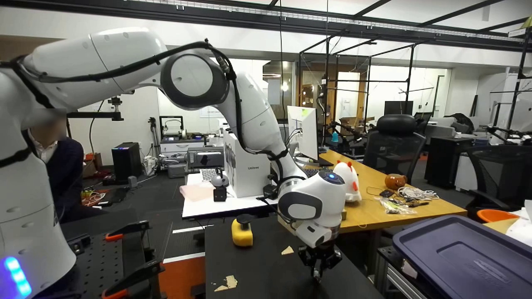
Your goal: Pick up the sweets from the table and put them in the bowl
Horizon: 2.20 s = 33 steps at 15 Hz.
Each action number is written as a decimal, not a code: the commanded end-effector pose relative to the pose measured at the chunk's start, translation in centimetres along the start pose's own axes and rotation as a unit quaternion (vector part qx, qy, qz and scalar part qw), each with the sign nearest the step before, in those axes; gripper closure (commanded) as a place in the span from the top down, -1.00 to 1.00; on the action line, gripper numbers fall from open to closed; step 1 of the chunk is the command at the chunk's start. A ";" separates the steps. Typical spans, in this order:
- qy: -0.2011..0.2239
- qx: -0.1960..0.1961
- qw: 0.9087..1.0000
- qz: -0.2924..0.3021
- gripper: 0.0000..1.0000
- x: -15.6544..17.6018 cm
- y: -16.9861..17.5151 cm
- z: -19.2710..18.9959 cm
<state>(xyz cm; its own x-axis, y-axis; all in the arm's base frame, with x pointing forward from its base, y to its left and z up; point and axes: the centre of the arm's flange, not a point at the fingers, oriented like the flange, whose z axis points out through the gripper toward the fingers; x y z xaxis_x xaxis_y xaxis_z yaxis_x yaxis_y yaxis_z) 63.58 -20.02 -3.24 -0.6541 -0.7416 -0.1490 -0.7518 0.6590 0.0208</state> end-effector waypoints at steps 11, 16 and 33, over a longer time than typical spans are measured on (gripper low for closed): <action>-0.009 0.007 0.999 -0.038 -0.88 -0.6 0.5 -7.8; 0.031 0.019 0.999 0.014 -0.88 3.8 -1.1 -9.9; 0.118 0.041 0.985 0.123 0.97 8.7 -2.9 -11.4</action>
<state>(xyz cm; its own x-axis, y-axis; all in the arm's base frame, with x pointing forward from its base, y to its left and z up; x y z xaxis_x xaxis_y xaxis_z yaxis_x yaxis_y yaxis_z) 59.36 -31.76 5.96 -0.8375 -0.5356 0.1085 -0.5447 0.8341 -0.0873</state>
